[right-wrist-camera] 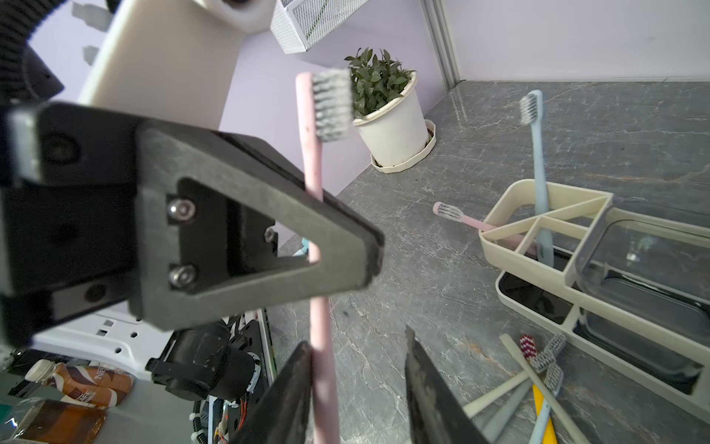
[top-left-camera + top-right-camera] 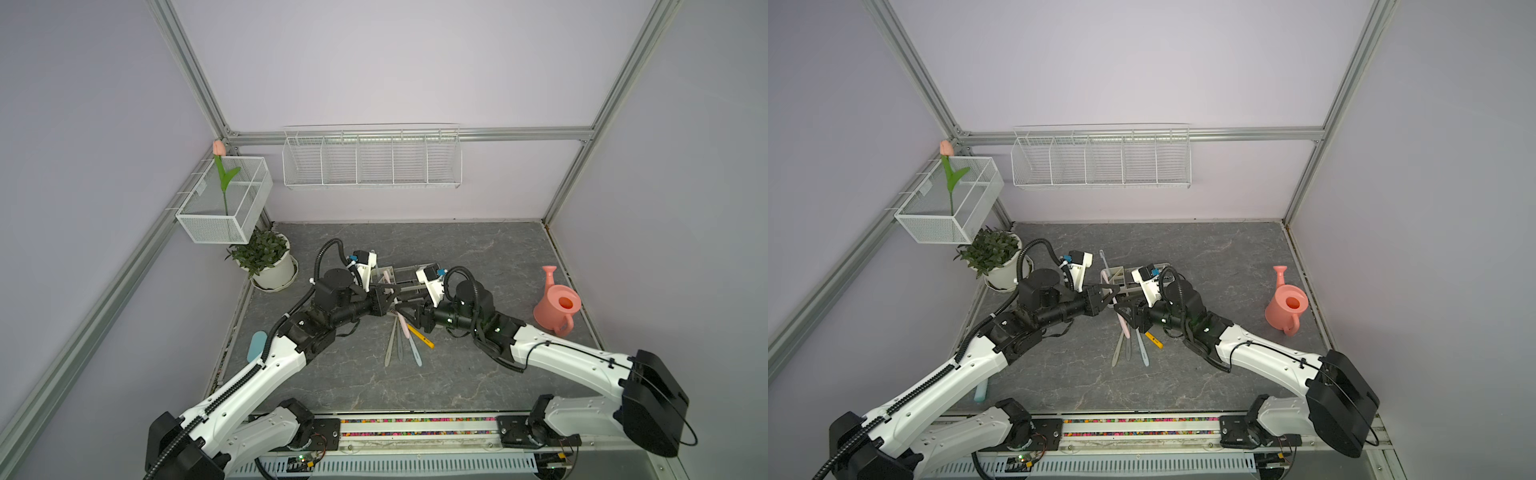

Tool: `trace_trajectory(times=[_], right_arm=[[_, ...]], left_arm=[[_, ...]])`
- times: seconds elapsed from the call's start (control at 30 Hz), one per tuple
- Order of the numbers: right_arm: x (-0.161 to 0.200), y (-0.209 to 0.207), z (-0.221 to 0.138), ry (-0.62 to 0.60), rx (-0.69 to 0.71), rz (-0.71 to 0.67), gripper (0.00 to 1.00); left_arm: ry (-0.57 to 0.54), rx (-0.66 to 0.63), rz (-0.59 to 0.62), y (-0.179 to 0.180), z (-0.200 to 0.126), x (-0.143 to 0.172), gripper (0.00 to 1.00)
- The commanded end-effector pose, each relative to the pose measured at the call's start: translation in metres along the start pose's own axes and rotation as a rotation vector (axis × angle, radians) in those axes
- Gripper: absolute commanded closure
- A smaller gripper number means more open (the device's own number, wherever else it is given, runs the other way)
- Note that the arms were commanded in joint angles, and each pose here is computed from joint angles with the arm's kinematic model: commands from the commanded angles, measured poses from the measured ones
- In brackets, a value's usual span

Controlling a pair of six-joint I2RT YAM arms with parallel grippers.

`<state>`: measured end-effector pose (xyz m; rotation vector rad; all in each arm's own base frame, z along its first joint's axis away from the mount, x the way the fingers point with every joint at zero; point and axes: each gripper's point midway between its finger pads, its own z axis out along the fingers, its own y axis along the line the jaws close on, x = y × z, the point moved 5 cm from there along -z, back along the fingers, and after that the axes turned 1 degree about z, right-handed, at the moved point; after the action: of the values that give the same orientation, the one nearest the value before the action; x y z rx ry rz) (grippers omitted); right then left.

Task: Place the toothbrush into the toothbrush holder
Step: Pick up the toothbrush from the center of the board.

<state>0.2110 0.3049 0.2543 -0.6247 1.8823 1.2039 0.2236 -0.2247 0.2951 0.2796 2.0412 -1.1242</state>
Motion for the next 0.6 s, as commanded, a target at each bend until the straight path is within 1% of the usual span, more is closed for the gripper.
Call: trace_trajectory(times=[0.0, 0.03, 0.07, 0.2, 0.3, 0.37, 0.5, 0.57], right_arm=[[0.006, -0.009, -0.009, 0.002, 0.066, 0.017, 0.52], [0.007, -0.010, -0.011, 0.003, 0.075, 0.018, 0.49], [0.007, -0.011, -0.013, 0.002, 0.087, 0.019, 0.47], [0.008, -0.018, -0.024, -0.003, 0.144, 0.008, 0.43], [0.005, -0.022, -0.035, -0.025, 0.174, 0.011, 0.41], [0.003, -0.025, -0.044, -0.045, 0.197, 0.019, 0.37], [0.005, -0.039, -0.066, -0.084, 0.290, 0.043, 0.31], [0.008, -0.044, -0.076, -0.084, 0.320, 0.051, 0.27]], left_arm=[[-0.055, 0.034, 0.052, -0.016, -0.014, -0.017, 1.00], [-0.064, 0.034, 0.056, -0.017, -0.015, -0.018, 1.00], [-0.074, 0.033, 0.060, -0.018, -0.016, -0.019, 1.00], [-0.099, 0.023, 0.093, -0.021, -0.022, -0.026, 1.00], [-0.116, 0.000, 0.113, -0.022, -0.023, -0.032, 1.00], [-0.118, -0.003, 0.128, -0.024, -0.023, -0.036, 1.00], [-0.137, -0.046, 0.193, -0.025, -0.027, -0.045, 1.00], [-0.156, -0.062, 0.232, -0.025, -0.027, -0.050, 1.00]])
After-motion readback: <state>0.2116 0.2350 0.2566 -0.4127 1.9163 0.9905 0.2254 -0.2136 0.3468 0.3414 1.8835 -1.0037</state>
